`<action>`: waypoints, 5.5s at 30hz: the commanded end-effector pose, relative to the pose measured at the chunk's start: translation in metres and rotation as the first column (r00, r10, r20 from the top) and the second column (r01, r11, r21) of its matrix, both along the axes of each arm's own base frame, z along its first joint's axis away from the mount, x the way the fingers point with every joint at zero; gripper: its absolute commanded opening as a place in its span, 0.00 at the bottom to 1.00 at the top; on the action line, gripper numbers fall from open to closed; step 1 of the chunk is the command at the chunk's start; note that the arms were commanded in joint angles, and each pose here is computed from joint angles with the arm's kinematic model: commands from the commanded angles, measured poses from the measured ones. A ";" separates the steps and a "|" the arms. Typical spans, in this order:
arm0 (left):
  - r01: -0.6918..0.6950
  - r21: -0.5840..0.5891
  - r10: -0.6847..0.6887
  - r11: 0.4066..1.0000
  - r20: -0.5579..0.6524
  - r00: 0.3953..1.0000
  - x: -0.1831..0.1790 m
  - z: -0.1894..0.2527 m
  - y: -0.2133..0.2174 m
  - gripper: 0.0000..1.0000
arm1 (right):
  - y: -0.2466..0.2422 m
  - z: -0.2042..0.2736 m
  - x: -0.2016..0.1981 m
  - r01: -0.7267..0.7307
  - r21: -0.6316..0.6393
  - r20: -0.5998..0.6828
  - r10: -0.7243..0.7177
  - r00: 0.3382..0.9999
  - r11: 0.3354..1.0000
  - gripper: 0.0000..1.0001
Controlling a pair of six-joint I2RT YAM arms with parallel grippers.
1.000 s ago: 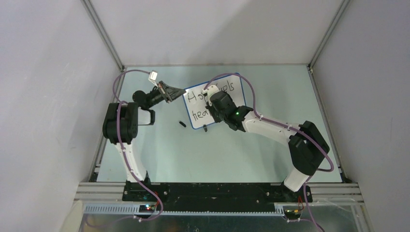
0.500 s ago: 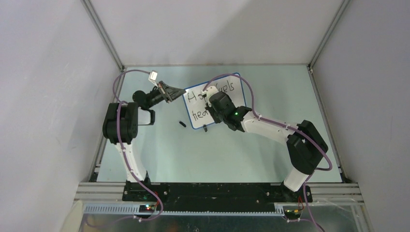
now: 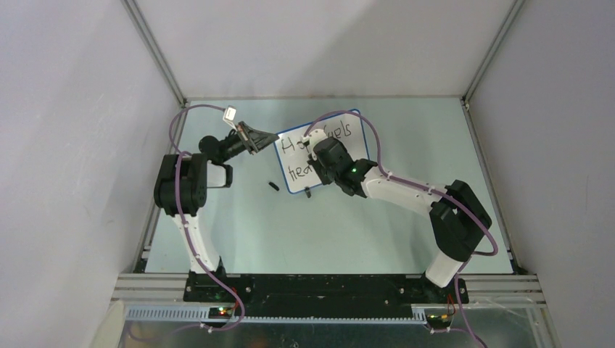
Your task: Write a sentence on the whiteboard
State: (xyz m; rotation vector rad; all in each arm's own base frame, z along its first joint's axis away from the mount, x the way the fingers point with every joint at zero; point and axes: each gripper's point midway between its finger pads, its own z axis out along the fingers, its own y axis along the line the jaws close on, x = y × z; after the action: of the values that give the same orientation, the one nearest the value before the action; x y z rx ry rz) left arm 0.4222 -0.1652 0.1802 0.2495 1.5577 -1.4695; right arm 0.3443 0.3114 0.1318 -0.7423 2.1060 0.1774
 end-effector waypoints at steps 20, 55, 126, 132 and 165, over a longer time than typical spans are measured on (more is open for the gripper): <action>0.043 0.015 -0.044 0.999 0.066 0.997 -0.007 0.009 -0.008 0.00 | -0.006 0.024 0.024 0.059 0.028 0.065 -0.061 0.996 0.998 0.00; 0.044 0.015 -0.045 0.999 0.066 0.997 -0.007 0.009 -0.008 0.00 | -0.013 0.039 0.025 0.076 0.049 0.083 -0.080 0.993 0.996 0.00; 0.043 0.015 -0.044 0.999 0.067 0.997 -0.007 0.009 -0.008 0.00 | -0.035 0.025 0.035 0.170 -0.002 0.091 -0.169 0.981 0.985 0.00; 0.044 0.015 -0.044 0.999 0.066 0.997 -0.008 0.009 -0.008 0.00 | -0.024 0.038 0.028 0.109 0.066 0.084 -0.114 0.990 0.992 0.00; 0.043 0.015 -0.044 0.999 0.067 0.997 -0.007 0.009 -0.008 0.00 | -0.017 0.030 0.033 0.101 0.084 0.093 -0.108 0.990 0.991 0.00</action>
State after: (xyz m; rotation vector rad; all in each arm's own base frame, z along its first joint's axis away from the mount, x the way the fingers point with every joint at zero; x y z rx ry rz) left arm 0.4223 -0.1653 0.1803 0.2491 1.5575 -1.4694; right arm 0.3722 0.2928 0.1574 -0.6092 2.0406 0.1610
